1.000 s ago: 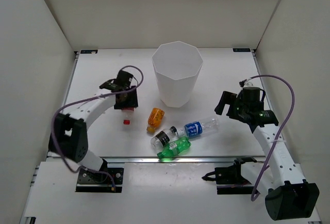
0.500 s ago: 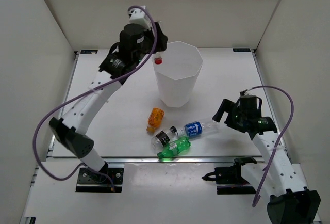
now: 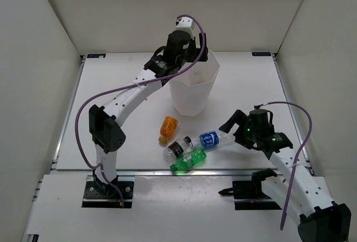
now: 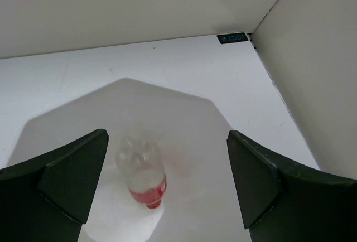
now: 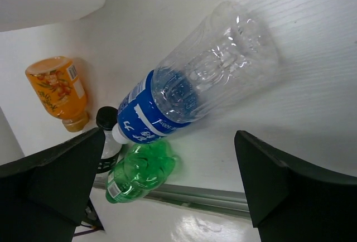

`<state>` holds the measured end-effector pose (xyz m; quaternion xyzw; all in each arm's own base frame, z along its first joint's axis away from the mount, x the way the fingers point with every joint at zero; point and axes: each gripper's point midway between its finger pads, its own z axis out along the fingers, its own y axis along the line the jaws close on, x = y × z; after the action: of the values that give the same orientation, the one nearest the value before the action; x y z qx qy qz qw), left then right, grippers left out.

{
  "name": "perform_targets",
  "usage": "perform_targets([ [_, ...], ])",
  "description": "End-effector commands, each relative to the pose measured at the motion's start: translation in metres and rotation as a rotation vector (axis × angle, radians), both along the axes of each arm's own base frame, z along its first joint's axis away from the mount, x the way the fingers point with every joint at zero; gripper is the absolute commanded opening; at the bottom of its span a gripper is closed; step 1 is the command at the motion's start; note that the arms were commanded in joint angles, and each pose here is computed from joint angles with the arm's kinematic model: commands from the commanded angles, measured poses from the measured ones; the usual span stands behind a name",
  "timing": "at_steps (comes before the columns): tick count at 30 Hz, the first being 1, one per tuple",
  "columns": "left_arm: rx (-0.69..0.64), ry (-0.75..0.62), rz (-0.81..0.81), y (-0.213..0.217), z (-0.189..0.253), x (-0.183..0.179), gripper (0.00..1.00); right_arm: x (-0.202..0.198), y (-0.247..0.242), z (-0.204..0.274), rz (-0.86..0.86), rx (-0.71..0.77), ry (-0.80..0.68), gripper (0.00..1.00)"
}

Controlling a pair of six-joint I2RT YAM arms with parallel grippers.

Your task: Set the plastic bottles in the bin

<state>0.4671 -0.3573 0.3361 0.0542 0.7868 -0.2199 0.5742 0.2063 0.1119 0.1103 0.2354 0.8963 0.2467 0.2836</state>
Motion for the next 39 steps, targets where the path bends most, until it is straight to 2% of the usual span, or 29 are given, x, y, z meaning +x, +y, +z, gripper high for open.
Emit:
perform_targets([
  [1, -0.083, -0.152, -0.008, 0.026, 0.099, -0.04, 0.99, 0.015, 0.012, 0.006, -0.076, 0.07, -0.018, 0.99],
  [2, -0.06, -0.128, -0.006, 0.03, 0.09, -0.044, 0.99, 0.014, 0.012, 0.001, -0.083, 0.055, 0.0, 0.99],
  [3, -0.086, -0.144, 0.004, 0.04, 0.105, -0.055, 0.99, 0.012, 0.013, -0.003, -0.089, 0.051, 0.014, 0.99],
  [5, -0.048, -0.075, 0.025, 0.063, 0.081, -0.072, 0.99, 0.014, 0.01, -0.008, -0.116, 0.042, 0.022, 0.99],
  [6, -0.092, -0.082, 0.042, 0.081, 0.095, -0.087, 0.99, 0.013, 0.008, -0.012, -0.141, 0.039, 0.034, 0.99],
  [7, -0.102, -0.025, 0.056, 0.096, 0.076, -0.102, 0.98, 0.012, 0.007, -0.018, -0.154, 0.035, 0.042, 0.99],
  [8, -0.055, 0.054, 0.064, 0.108, 0.035, -0.107, 0.99, 0.017, 0.002, -0.018, -0.191, 0.014, 0.026, 1.0],
  [9, -0.086, 0.061, 0.079, 0.127, 0.037, -0.122, 0.99, 0.019, 0.0, -0.022, -0.204, 0.013, 0.026, 0.99],
  [10, -0.085, 0.111, 0.105, 0.144, 0.015, -0.139, 0.99, 0.019, -0.001, -0.028, -0.206, 0.014, 0.035, 0.99],
  [11, -0.028, 0.214, 0.15, 0.161, -0.034, -0.147, 0.99, 0.022, 0.0, -0.03, -0.22, 0.022, 0.041, 0.99],
  [12, -0.032, 0.255, 0.186, 0.183, -0.055, -0.159, 0.98, 0.026, 0.004, -0.029, -0.229, 0.042, 0.026, 0.99],
  [13, -0.042, 0.268, 0.154, 0.19, -0.059, -0.175, 0.98, 0.029, 0.001, -0.034, -0.241, 0.023, 0.034, 0.99],
  [14, -0.008, 0.354, 0.188, 0.205, -0.093, -0.186, 0.98, 0.032, 0.001, -0.037, -0.244, 0.007, 0.038, 1.0],
  [17, 0.031, 0.454, 0.258, 0.242, -0.127, -0.226, 0.99, 0.046, -0.002, -0.038, -0.254, -0.074, 0.028, 0.99],
  [18, 0.057, 0.496, 0.268, 0.248, -0.144, -0.237, 0.99, 0.049, -0.004, -0.044, -0.254, -0.087, 0.044, 0.99],
  [21, 0.035, 0.529, 0.284, 0.259, -0.155, -0.258, 0.99, 0.054, -0.005, -0.057, -0.266, -0.103, 0.077, 0.99],
  [25, 0.005, 0.567, 0.288, 0.264, -0.165, -0.269, 0.99, 0.053, -0.007, -0.075, -0.283, -0.142, 0.112, 0.97],
  [28, -0.005, 0.592, 0.269, 0.258, -0.172, -0.273, 0.99, 0.058, -0.017, -0.078, -0.311, -0.189, 0.105, 0.83],
  [32, 0.005, 0.597, 0.268, 0.257, -0.172, -0.269, 0.99, 0.077, -0.036, -0.062, -0.353, -0.241, 0.045, 0.55],
  [33, 0.014, 0.599, 0.262, 0.257, -0.173, -0.268, 0.99, 0.085, -0.041, -0.052, -0.36, -0.256, 0.012, 0.48],
  [34, 0.014, 0.598, 0.263, 0.257, -0.172, -0.267, 0.99, 0.091, -0.049, -0.045, -0.374, -0.262, -0.012, 0.46],
  [36, 0.027, 0.596, 0.264, 0.258, -0.172, -0.264, 0.98, 0.106, -0.062, -0.021, -0.396, -0.266, -0.077, 0.32],
  [39, 0.037, 0.602, 0.251, 0.255, -0.176, -0.26, 0.99, 0.122, -0.089, 0.025, -0.429, -0.332, -0.189, 0.22],
])
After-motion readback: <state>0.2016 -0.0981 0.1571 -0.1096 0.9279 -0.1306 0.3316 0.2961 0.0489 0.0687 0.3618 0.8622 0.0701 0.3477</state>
